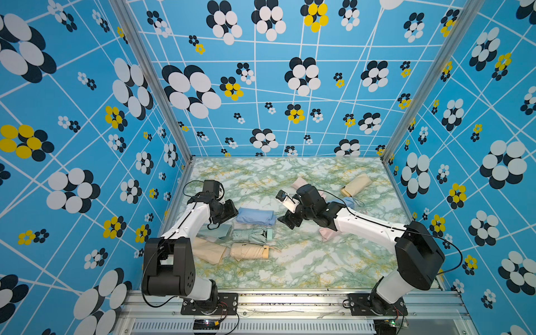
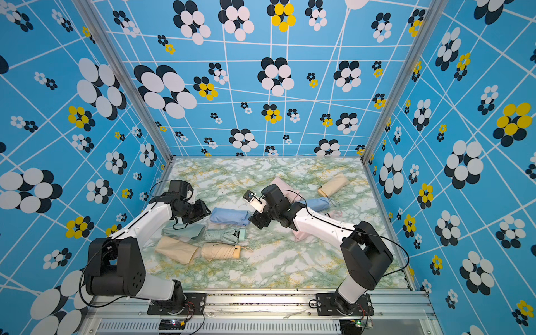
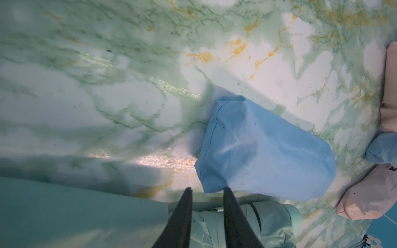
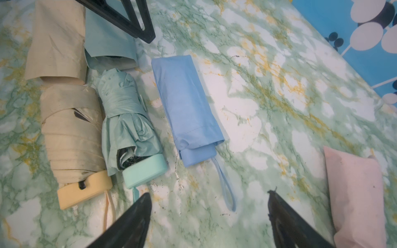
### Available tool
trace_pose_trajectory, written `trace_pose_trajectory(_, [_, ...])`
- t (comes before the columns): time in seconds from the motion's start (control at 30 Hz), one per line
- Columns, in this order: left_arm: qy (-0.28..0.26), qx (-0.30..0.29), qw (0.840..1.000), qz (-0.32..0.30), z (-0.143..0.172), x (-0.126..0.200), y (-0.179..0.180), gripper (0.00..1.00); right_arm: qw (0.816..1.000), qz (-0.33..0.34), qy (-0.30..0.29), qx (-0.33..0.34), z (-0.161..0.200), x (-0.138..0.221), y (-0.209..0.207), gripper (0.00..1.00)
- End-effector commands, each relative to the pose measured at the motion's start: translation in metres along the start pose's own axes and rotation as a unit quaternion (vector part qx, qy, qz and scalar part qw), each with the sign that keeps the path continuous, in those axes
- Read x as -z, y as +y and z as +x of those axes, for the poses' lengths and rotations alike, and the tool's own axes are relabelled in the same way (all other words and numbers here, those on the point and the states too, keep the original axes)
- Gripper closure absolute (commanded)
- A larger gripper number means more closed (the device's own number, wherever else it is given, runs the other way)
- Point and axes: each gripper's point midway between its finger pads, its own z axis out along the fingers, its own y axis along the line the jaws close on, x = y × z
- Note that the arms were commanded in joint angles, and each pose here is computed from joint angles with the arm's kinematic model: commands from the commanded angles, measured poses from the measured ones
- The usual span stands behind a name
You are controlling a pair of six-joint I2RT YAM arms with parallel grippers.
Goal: Take umbrellas out of sleeves
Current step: Take out the umbrella from the umbrella sleeve.
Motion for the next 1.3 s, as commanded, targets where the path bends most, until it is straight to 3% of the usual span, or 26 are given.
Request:
trace_pose_trajectory(0.0, [0.008, -0.009, 1.000, 0.000, -0.003, -0.005, -0.003, 0.56, 0.999, 0.022, -0.012, -0.037, 0.000, 0.004, -0.008, 0.12])
trace_pose_trajectory(0.13, [0.018, -0.005, 1.000, 0.002, -0.002, -0.013, -0.002, 0.66, 0.998, 0.024, -0.005, -0.051, 0.010, 0.000, -0.007, 0.11])
trace_pose_trajectory(0.4, [0.040, -0.001, 0.999, 0.006, 0.000, -0.026, -0.001, 0.71, 0.998, 0.026, 0.001, -0.057, 0.013, -0.004, -0.008, 0.10])
trace_pose_trajectory(0.83, [0.069, 0.007, 0.997, 0.021, 0.007, -0.044, -0.001, 0.87, 0.998, 0.026, 0.019, -0.054, 0.021, -0.009, -0.008, 0.10])
trace_pose_trajectory(1.0, [0.069, 0.010, 0.997, 0.023, 0.010, -0.043, 0.000, 1.00, 0.998, 0.025, 0.024, -0.052, 0.023, -0.012, -0.008, 0.10])
trace_pose_trajectory(1.27, [0.047, 0.005, 0.999, 0.026, 0.008, -0.026, -0.003, 1.00, 0.998, 0.013, 0.050, -0.032, 0.030, -0.021, -0.005, 0.10])
